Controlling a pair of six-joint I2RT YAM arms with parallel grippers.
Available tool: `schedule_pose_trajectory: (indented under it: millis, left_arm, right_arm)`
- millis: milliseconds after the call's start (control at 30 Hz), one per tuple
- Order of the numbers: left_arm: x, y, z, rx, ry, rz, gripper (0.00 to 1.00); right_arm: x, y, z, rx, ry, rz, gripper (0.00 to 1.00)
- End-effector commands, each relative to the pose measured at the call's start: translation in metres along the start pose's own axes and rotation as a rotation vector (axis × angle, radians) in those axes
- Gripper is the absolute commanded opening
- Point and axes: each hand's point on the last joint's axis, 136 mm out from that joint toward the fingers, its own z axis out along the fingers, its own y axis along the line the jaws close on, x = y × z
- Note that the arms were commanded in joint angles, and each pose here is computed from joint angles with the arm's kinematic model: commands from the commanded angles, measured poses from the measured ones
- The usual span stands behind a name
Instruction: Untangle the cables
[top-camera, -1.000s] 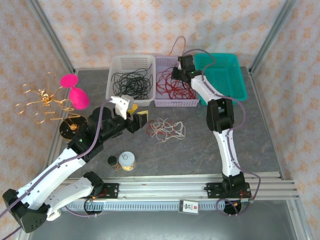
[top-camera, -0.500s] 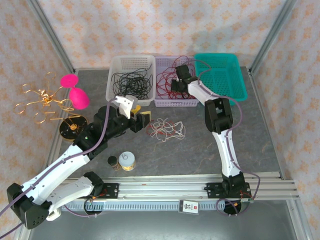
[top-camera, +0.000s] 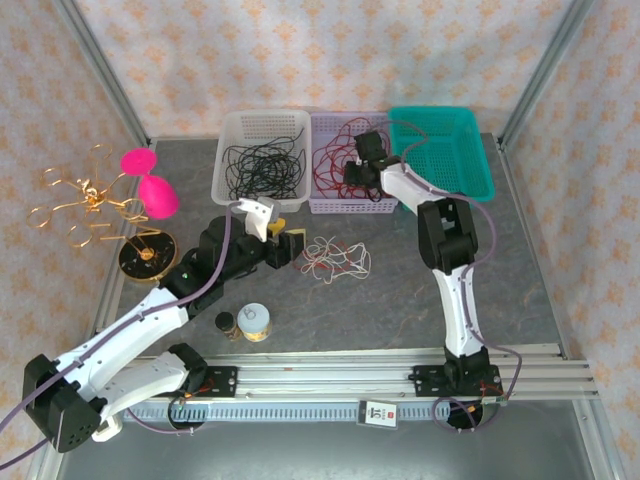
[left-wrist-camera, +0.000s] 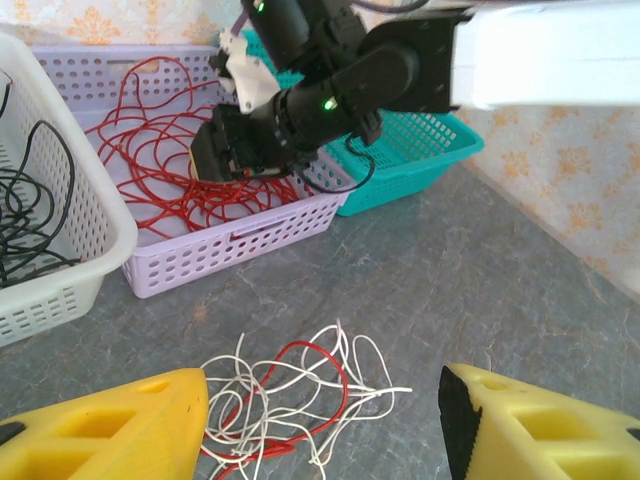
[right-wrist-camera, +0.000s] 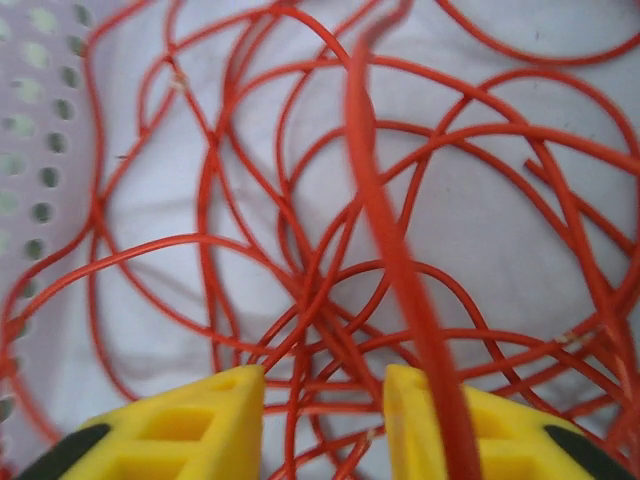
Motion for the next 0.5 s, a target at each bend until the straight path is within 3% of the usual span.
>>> schedule_pose_trajectory:
  millis: [0, 467]
  left_arm:
    - [-0.012, -0.005, -0.002, 0.028, -0.073, -0.010, 0.65]
    - [-0.019, 0.004, 0.027, 0.021, -0.092, -0.043, 0.65]
  right_arm:
    - [-0.034, 0.032, -0.060, -0.029, -0.130, -0.034, 0.42]
    - [0.012, 0.044, -0.186, -0.093, -0.274, -0.033, 0.74]
